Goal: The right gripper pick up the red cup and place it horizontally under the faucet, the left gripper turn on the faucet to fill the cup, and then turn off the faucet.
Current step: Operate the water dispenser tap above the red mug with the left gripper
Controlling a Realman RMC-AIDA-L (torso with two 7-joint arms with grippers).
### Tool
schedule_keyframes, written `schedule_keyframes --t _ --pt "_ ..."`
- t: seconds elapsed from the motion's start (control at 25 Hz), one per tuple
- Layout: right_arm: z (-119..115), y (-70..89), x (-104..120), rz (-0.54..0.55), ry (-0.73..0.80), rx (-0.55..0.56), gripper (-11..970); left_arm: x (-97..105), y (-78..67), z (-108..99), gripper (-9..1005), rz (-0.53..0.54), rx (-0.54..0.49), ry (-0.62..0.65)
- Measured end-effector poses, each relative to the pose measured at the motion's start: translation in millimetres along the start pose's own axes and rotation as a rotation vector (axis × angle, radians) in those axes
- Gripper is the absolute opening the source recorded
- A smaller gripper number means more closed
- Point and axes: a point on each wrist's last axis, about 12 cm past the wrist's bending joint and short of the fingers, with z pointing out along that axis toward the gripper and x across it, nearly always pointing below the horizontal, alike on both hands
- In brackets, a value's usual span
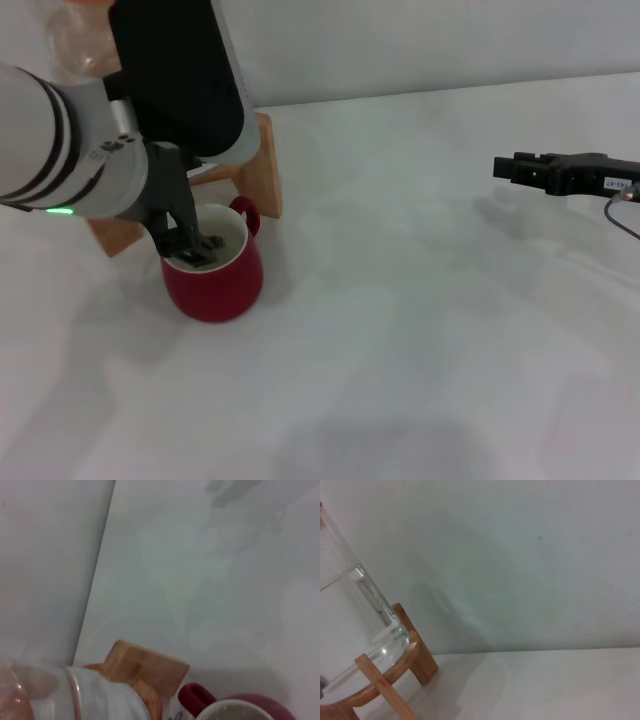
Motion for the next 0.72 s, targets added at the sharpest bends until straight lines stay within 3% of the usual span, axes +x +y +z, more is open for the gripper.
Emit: schedule_keyframes --t 0.72 --pt "-0.4 -0.2 -0.2 0.000 0.000 -0.001 402 -3.5 -0.2 1.7 876 0.011 -0.010 0.004"
